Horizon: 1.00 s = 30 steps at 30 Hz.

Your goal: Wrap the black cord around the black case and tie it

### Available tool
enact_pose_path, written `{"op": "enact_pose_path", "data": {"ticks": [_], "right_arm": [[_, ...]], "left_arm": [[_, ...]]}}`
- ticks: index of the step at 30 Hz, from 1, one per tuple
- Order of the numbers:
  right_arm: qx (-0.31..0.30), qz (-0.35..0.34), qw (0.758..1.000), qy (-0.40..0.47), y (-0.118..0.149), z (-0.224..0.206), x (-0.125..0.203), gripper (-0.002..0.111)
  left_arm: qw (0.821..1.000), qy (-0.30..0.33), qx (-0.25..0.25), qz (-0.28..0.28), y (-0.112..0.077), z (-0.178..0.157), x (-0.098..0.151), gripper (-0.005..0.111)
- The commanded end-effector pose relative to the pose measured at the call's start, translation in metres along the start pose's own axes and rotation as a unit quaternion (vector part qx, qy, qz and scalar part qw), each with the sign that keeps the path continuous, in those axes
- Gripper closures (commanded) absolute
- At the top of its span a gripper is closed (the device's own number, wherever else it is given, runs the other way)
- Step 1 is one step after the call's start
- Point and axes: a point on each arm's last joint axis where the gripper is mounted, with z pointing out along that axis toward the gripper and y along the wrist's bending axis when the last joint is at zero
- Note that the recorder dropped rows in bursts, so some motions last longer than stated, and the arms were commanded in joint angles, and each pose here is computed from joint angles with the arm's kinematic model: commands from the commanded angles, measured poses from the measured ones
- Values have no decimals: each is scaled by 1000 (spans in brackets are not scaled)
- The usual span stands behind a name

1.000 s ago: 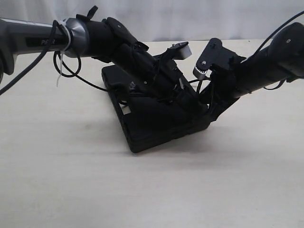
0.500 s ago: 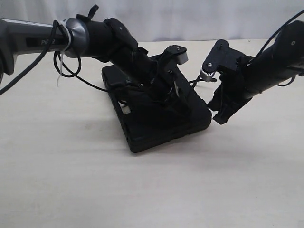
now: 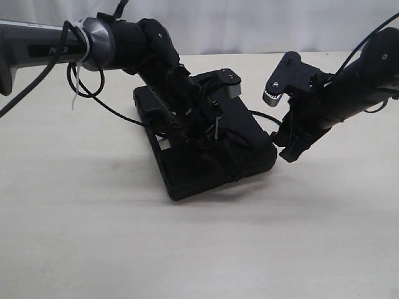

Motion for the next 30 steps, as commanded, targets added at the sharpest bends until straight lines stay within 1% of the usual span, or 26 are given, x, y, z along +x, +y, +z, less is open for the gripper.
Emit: {"op": "enact_pose_path", "data": {"ticks": [1, 4, 6, 9, 14, 16, 18, 19, 20, 22, 23, 24, 27, 28, 29, 30], "right_arm": [[5, 7, 1000, -7, 0, -1, -1, 61], [10, 13, 1000, -11, -1, -1, -2, 61], [18, 22, 999, -17, -3, -1, -3, 61], [21, 31, 999, -20, -4, -1, -4, 61], [27, 45, 998, -30, -4, -5, -6, 61], [36, 65, 996, -41, -6, -11, -8, 61], [32, 81, 995, -42, -6, -14, -10, 62], [16, 81, 996, -31, -4, -16, -10, 64], [13, 81, 996, -28, -4, -16, -10, 65], [9, 83, 996, -25, -3, -16, -9, 66], [5, 86, 996, -24, -2, -16, -9, 66], [3, 89, 996, -25, -2, -16, -9, 66], [-4, 92, 995, -22, 0, -16, -9, 66], [-7, 106, 994, -23, 0, -16, -9, 66], [-10, 136, 990, -28, 0, -16, -11, 66], [-17, 189, 981, -27, -1, -19, -14, 65]], "left_arm": [[999, 31, 16, 2, -3, 3, 6, 53], [999, 23, 32, -3, -7, 4, 4, 53], [998, 27, 50, 0, -15, 7, 1, 53], [998, 38, 50, 12, -20, 12, -1, 53], [998, 34, 46, 15, -23, 15, -4, 53], [998, 29, 45, 16, -25, 16, -6, 53], [1000, 13, 17, 16, -22, 13, -10, 53], [1000, -9, -14, 19, -19, 9, -16, 53], [999, -24, -31, 20, -18, 6, -19, 53], [995, -73, -73, 18, -15, -2, -31, 53], [990, -91, -104, 20, -12, -5, -35, 53], [986, -96, -132, 27, -7, -7, -36, 53], [980, -100, -167, 39, -1, -9, -37, 53], [978, -108, -177, 38, 0, -10, -39, 53], [975, -114, -187, 38, 2, -11, -40, 53], [974, -119, -190, 36, 3, -11, -41, 53]]}}
